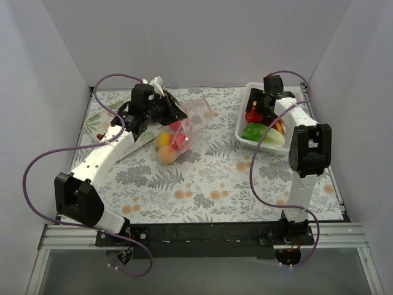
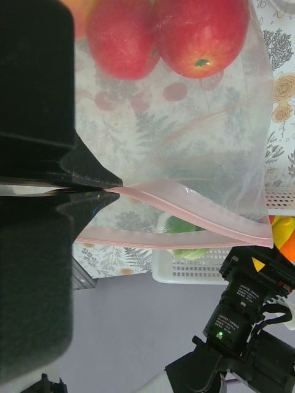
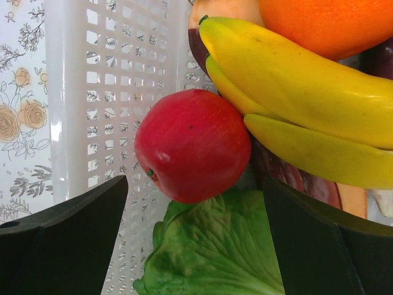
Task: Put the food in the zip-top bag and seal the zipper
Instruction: Pick up the fake fruit from the bin, then place the fake fruit in the zipper food storage bag, then pick up the fake fruit from the bin, then place the fake fruit in the zipper food storage bag, then pick up the fake fruit from the bin.
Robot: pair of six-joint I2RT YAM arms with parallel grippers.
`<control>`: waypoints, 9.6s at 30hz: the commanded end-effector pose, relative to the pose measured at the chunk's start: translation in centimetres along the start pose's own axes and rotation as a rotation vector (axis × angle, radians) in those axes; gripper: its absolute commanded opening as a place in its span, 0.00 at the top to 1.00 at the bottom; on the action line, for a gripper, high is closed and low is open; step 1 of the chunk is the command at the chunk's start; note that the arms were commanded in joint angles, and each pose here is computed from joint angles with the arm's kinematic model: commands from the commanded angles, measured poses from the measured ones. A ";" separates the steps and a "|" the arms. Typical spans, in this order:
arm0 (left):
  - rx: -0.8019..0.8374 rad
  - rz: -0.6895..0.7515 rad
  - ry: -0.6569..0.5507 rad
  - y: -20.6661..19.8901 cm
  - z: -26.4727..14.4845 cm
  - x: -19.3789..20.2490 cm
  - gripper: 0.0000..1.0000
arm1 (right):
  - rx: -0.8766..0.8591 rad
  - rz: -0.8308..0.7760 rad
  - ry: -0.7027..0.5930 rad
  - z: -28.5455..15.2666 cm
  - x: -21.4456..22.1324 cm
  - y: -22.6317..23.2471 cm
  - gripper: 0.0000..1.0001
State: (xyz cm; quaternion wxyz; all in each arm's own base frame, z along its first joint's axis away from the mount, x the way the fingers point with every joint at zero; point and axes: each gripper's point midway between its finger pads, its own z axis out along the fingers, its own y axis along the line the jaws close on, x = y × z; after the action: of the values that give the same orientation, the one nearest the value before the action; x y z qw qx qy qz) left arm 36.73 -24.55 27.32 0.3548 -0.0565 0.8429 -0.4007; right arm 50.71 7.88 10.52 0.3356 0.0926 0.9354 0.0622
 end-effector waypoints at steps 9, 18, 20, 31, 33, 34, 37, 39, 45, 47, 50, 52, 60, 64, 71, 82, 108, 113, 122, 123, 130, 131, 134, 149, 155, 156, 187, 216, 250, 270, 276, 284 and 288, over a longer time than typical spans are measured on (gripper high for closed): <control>0.023 0.027 -0.029 -1.5 -0.5 -1.5 1.00 | -0.017 0.138 -0.084 2.3 -1.6 0.0 0.04; 0.019 0.019 -0.034 -1.4 -0.7 -1.5 1.00 | -0.032 0.150 -0.058 3.4 -0.3 0.1 0.23; 0.017 0.019 -0.036 -1.4 -0.7 -1.5 1.00 | -0.030 0.149 -0.059 3.1 -0.5 0.1 0.45; 0.010 0.011 -0.036 -0.9 -0.2 -1.4 1.00 | -0.095 0.108 -0.189 -5.3 -5.0 1.3 0.89; 0.010 0.006 -0.030 -0.8 0.1 -1.3 1.00 | -0.104 0.100 -0.204 -6.6 -5.3 1.5 0.91; 0.010 0.003 -0.028 -0.8 0.1 -1.2 1.00 | -0.108 0.097 -0.210 -7.0 -5.4 1.4 0.91; 0.010 0.001 -0.026 -0.6 0.5 -1.2 1.00 | -0.127 0.090 -0.234 -8.8 -5.8 1.7 0.91; 0.011 0.000 -0.025 -0.6 0.6 -1.2 1.00 | -0.167 0.084 -0.252 -10.8 -6.2 2.4 0.92; 0.017 0.000 -0.026 -0.7 0.8 -1.3 1.00 | -0.318 -0.020 -0.322 -17.8 -5.8 8.6 0.94; 0.016 -0.001 -0.023 -0.7 0.8 -1.3 1.00 | -0.377 -0.051 -0.334 -19.9 -4.9 11.2 0.94; 0.018 0.000 -0.025 -0.7 0.7 -1.3 1.00 | -0.487 -0.094 -0.373 -23.9 -4.0 15.2 0.94; 0.016 0.000 -0.029 -0.7 0.6 -1.4 1.00 | -0.521 -0.126 -0.395 -25.9 -3.5 17.8 0.94; 0.029 0.004 -0.044 -1.5 0.3 -2.0 1.00 | -0.609 -0.204 -0.313 -25.6 1.4 23.7 0.92; 0.033 0.007 -0.050 -1.8 -0.1 -2.2 1.00 | -0.600 -0.222 -0.277 -23.8 2.9 24.2 0.61; 0.038 0.008 -0.051 -2.0 -0.3 -2.1 1.00 | -0.621 -0.264 -0.254 -23.6 2.8 25.4 0.10; 0.043 0.011 -0.057 -2.3 -0.3 -2.5 1.00 | -0.524 -0.277 -0.357 -26.4 0.0 22.5 0.02; 0.049 0.022 -0.067 -2.4 -0.5 -2.7 1.00 | -0.162 0.644 -0.302 -9.3 -8.8 -9.5 0.03; 0.044 0.026 -0.070 -2.3 -0.5 -2.7 1.00 | -0.148 0.818 -0.275 -6.1 -8.5 -10.1 0.05; 0.033 0.029 -0.067 -1.9 -0.4 -2.8 1.00 | -0.093 0.990 -0.297 -4.6 -5.7 -11.6 0.08; 0.032 0.031 -0.070 -1.8 -0.4 -2.9 1.00 | -0.084 1.001 -0.291 -4.5 -5.3 -11.7 0.08; 0.032 0.029 -0.067 -1.7 -0.3 -2.9 1.00 | -0.073 1.041 -0.316 -3.6 -4.5 -12.3 0.16; 0.030 0.028 -0.067 -1.7 -0.3 -2.9 1.00 | -0.076 1.043 -0.318 -3.5 -4.8 -12.3 0.17; 0.028 0.028 -0.065 -1.6 -0.2 -3.0 1.00 | -0.048 1.050 -0.312 -2.8 -4.4 -12.2 0.18; 0.024 0.031 -0.069 -1.7 -0.2 -3.2 1.00 | 0.023 1.008 -0.288 -0.4 -4.7 -11.7 0.23; 0.024 0.030 -0.067 -1.7 -0.1 -3.3 1.00 | 0.020 0.968 -0.306 -0.9 -5.0 -11.6 0.72; 0.024 0.030 -0.067 -1.7 -0.1 -3.3 1.00 | 0.018 0.957 -0.311 -1.1 -5.1 -11.5 0.75; 0.025 0.013 -0.070 -1.7 0.5 -3.6 1.00 | -0.554 0.195 -0.745 -30.4 -11.7 10.4 0.88; 0.020 0.008 -0.073 -1.7 0.4 -3.7 1.00 | -0.460 -0.076 -0.622 -29.7 -1.8 21.9 0.88; 0.062 -0.035 -0.090 -3.1 0.5 -4.3 1.00 | -0.602 -0.114 -0.643 -26.2 5.5 26.1 0.55; 0.088 -0.019 -0.119 -3.9 -0.9 -4.6 1.00 | -0.521 -0.252 -0.584 -27.9 2.6 25.7 0.14; 0.089 -0.017 -0.122 -4.1 -1.1 -4.6 1.00 | -0.443 -0.179 -0.502 -25.4 0.3 20.2 0.17; 0.062 -0.012 -0.113 -3.0 -0.7 -4.1 1.00 | -0.339 -0.097 -0.405 -20.8 -3.2 10.6 0.19; 0.065 -0.010 -0.097 -2.9 -0.6 -3.7 1.00 | -0.190 -0.056 -0.379 -15.6 -6.0 5.7 0.16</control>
State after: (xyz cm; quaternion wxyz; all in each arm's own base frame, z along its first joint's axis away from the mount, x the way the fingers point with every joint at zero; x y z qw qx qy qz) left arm 39.63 -25.00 29.39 0.3698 -0.0864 0.8269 -0.4146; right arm 42.70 14.24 27.65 0.5169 0.0292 0.8437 0.1418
